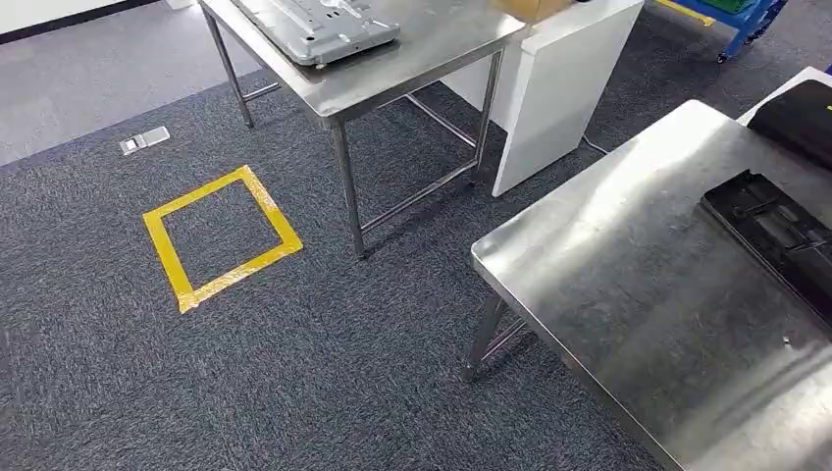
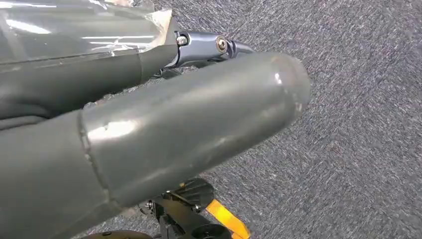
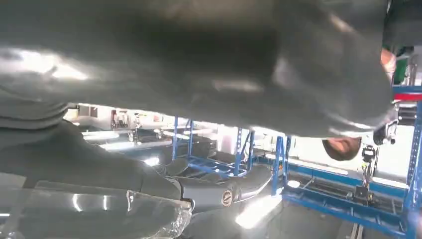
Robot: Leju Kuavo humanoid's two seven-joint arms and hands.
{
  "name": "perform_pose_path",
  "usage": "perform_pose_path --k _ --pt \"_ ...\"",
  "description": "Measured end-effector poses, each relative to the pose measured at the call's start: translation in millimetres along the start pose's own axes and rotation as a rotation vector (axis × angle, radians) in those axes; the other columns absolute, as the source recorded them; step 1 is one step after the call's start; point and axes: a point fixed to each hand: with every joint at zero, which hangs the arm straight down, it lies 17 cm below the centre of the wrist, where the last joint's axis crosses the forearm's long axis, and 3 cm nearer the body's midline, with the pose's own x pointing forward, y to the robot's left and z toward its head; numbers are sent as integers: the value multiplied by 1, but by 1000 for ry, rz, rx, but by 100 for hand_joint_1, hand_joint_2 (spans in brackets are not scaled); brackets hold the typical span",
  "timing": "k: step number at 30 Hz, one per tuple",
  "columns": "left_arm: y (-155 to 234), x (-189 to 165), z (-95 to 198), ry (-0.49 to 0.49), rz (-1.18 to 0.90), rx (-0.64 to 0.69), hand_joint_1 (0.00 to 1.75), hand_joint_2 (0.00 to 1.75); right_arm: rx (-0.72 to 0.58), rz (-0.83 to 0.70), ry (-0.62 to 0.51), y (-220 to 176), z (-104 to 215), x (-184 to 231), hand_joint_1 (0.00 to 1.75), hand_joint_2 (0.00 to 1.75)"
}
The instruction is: Take the parts from the cabinet and place them on the table.
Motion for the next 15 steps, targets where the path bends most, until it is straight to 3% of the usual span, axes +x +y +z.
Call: perform_pose_path --k 8,12,15 --pt "-1 -1 0 3 -15 -9 0 0 -83 -35 -47 -28 -10 16 0 0" --pt "-1 2 -4 9 -53 -12 0 0 -284 -167 -188 -110 -39 106 0 0" --pt "0 15 -13 -9 -57 1 0 0 -356 -218 -261 -156 -43 183 0 0"
